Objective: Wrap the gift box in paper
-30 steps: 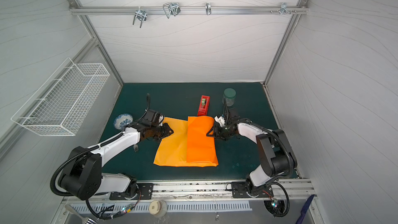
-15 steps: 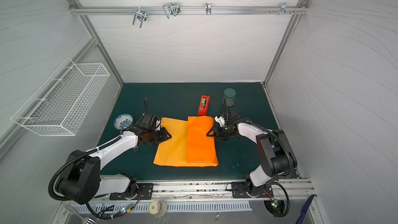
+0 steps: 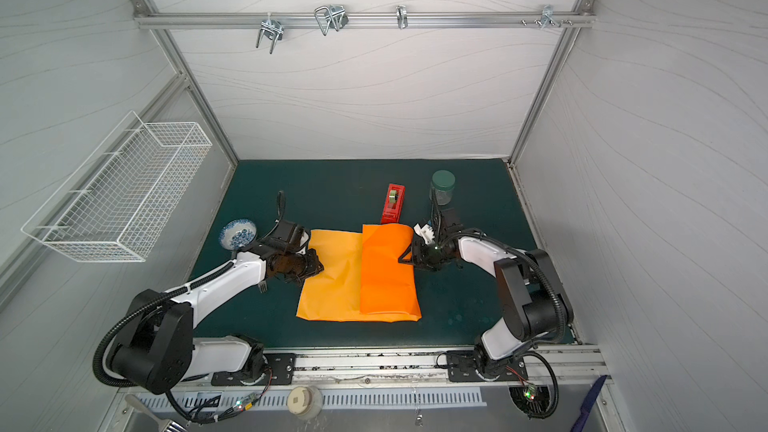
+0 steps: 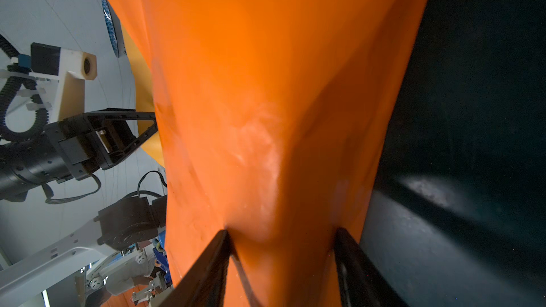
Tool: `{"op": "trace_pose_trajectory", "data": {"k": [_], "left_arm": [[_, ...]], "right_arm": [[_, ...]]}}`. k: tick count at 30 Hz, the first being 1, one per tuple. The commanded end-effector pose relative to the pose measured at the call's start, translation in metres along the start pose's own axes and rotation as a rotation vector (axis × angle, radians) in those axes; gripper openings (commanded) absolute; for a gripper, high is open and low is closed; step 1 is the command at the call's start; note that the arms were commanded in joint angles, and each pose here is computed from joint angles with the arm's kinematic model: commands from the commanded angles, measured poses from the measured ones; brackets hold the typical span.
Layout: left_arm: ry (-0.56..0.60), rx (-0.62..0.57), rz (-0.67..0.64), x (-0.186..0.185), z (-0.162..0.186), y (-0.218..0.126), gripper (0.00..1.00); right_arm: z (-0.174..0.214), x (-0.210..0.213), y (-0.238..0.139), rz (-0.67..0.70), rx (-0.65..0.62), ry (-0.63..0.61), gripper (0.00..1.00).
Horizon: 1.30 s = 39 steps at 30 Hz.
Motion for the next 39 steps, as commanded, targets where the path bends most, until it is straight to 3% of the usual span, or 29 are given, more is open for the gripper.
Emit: {"op": "trace_pose_trajectory", "data": {"k": [1,6,14,21,26,39], "left_arm": [[0.012,-0.008,0.06,-0.015,-0.005,-0.008,0.37],[0.001,0.037,0.089,-0.017,0.003,-0.004,0.41],[0.077,0.029,-0.132,0.002,0.005,-0.004,0.42],[0.096,-0.056,-0.174,0.003,-0.012,-0.012,0.34],[0.112,-0.04,-0.131,-0.008,-0.016,-0.008,0.25],[0.167,-0.068,-0.189,-0.01,-0.024,-0.015,0.11]], "right_arm": [[0.023,-0.05,0.017,0.199,0.064,0.077,0.56],[0.023,-0.049,0.017,0.195,0.063,0.078,0.56],[0.023,-0.049,0.018,0.193,0.066,0.077,0.56],[0.023,-0.048,0.018,0.192,0.067,0.075,0.55],[0.023,-0.049,0.019,0.194,0.07,0.075,0.56],[0.024,-0.049,0.019,0.197,0.071,0.078,0.55]]}}
Point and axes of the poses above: each gripper's point midway between its finger pads, its own y axis out along the fingers, its own x axis along the line the jaws close on, z = x × y, the point moved 1 cm from there along -y, back along the fingers, and after that the axes turned 8 degrees about y, right-handed, at the moved point
